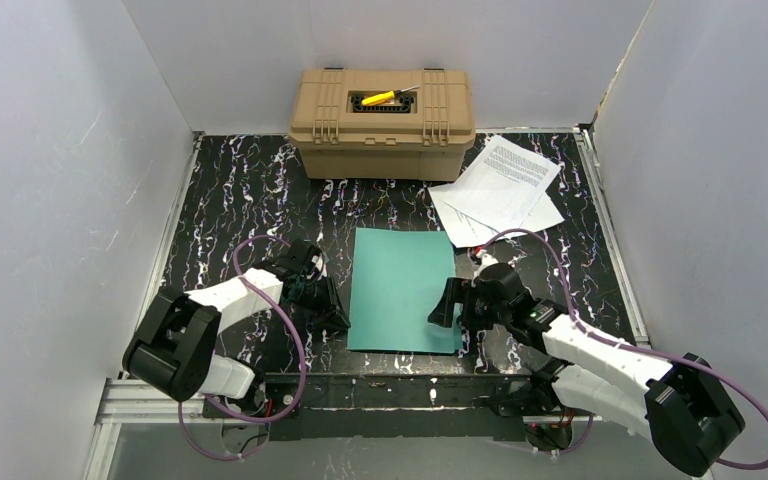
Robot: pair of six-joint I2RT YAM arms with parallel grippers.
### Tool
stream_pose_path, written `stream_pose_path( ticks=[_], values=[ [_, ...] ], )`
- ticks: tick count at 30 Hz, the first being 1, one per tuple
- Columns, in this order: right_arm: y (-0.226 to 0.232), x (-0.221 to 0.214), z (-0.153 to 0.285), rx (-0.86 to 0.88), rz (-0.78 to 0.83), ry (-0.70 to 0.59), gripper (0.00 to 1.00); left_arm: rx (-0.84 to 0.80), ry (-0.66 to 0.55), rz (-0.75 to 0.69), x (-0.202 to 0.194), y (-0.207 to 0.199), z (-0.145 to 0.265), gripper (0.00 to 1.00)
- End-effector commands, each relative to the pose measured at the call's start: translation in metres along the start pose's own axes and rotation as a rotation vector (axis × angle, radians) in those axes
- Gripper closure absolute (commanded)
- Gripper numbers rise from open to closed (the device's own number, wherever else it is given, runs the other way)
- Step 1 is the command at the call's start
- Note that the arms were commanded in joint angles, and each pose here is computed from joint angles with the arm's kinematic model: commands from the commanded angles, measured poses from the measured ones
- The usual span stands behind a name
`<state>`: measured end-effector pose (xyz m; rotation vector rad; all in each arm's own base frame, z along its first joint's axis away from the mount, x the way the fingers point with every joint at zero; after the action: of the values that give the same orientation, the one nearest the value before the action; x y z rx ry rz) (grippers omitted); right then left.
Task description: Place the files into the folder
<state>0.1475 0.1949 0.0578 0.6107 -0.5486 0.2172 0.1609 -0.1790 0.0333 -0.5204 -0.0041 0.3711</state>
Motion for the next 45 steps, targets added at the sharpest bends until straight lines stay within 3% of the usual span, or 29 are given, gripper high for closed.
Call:
stream_pose_path(
  ticks=[1,11,23,31,35,37,41,45],
  values=[
    [-0.003,-0.008,-0.004,0.009,-0.014,-0.001,0.07,0.173,-0.025,0.024,-0.001,0.043,-0.010,0.79],
    [-0.001,-0.014,-0.006,0.059,-0.068,-0.034,0.10,0.171,-0.015,0.029,-0.003,0.044,-0.012,0.81],
    [0.018,-0.002,0.002,0.202,-0.146,-0.156,0.28,0.160,-0.004,0.033,-0.005,0.043,-0.013,0.82],
    [0.033,0.013,0.013,0.281,-0.160,-0.233,0.60,0.150,-0.004,0.035,-0.005,0.042,-0.013,0.83],
    [0.038,0.020,0.019,0.305,-0.163,-0.264,0.81,0.133,-0.002,0.033,-0.006,0.039,-0.012,0.84],
    [0.040,0.022,0.021,0.307,-0.162,-0.271,0.99,0.129,-0.005,0.030,-0.005,0.038,-0.011,0.85],
    [0.042,0.026,0.024,0.300,-0.146,-0.271,0.99,0.122,-0.017,0.025,-0.004,0.034,-0.005,0.84],
    [0.043,0.030,0.028,0.283,-0.120,-0.272,0.99,0.138,-0.051,0.012,-0.002,0.031,0.008,0.77]
  ],
)
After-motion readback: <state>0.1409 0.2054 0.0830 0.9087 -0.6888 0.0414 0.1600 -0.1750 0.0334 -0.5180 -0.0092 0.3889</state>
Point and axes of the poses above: each gripper's point midway between its finger pads, its own z axis back along the fingers, its own y axis along the line the jaws close on, x = y × z, the point moved 2 cm from there along z, back along the fingers, and after that the axes turned 10 degrees about z, right-handed, at the moved point
